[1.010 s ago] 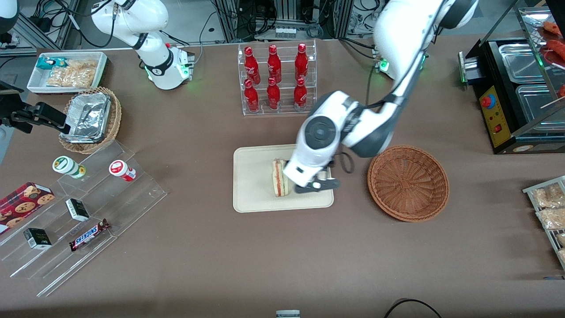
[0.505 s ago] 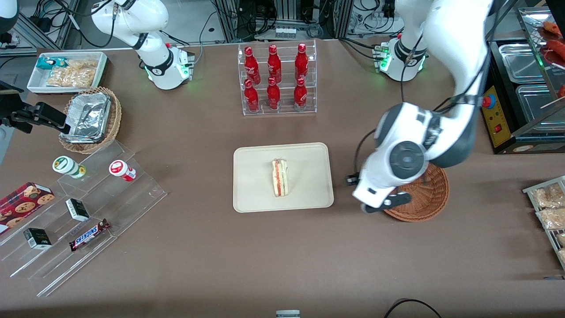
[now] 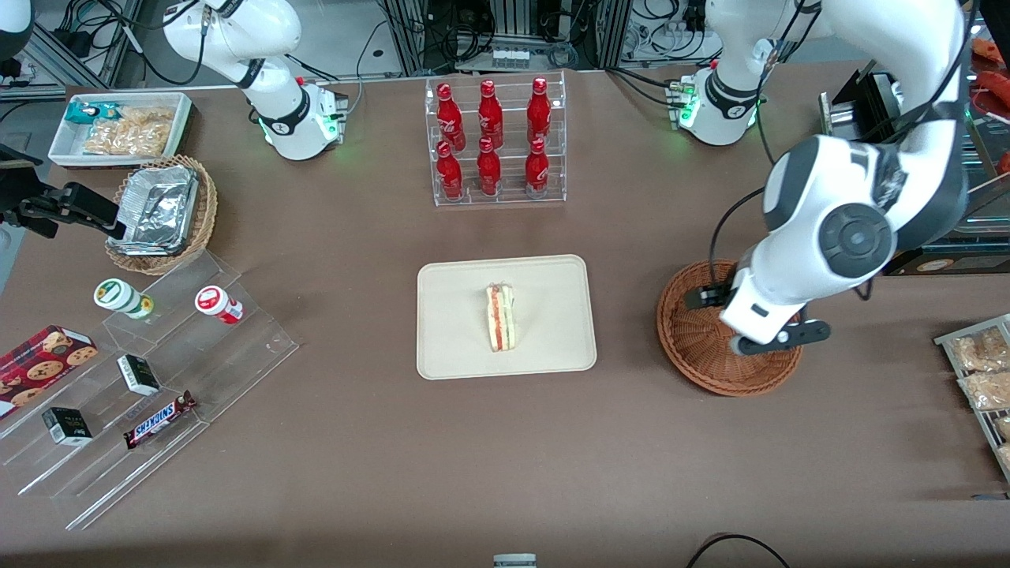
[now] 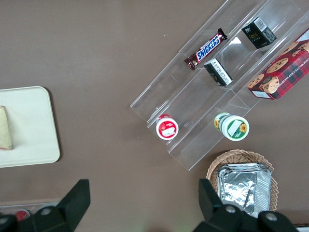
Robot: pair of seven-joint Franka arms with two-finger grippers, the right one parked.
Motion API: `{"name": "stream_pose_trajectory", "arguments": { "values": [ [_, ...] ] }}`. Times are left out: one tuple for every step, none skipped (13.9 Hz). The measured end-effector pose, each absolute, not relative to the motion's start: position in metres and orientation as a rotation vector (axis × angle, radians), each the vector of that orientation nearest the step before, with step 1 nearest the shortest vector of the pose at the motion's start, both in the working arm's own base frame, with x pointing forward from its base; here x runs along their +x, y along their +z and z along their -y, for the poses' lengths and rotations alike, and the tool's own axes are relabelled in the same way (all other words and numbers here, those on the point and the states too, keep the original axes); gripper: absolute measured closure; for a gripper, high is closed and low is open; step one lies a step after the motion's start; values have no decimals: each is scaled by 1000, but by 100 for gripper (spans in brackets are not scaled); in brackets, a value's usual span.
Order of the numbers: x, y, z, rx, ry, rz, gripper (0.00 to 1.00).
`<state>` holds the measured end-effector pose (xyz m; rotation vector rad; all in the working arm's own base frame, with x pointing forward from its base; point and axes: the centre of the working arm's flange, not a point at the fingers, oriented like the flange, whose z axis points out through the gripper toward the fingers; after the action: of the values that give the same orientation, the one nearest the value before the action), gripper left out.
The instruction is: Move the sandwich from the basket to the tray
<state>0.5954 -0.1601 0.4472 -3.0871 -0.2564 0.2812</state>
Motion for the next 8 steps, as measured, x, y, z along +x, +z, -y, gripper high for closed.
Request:
{"name": "stream_pose_trajectory", "arguments": {
  "values": [
    [592,454,145,-3093,280,232,0],
    [588,462,131,-3096,289,206,0],
    [583,472,118,-3100,299,178,0],
    [578,484,107,-3104,302,146,0],
    [573,496,97,-3106,303,112,0],
    [567,508,87,-3110,303,74,0],
    [562,520,78,-3114,295,31,0],
    [557,531,71,-3118,277,-7,0]
  ]
}}
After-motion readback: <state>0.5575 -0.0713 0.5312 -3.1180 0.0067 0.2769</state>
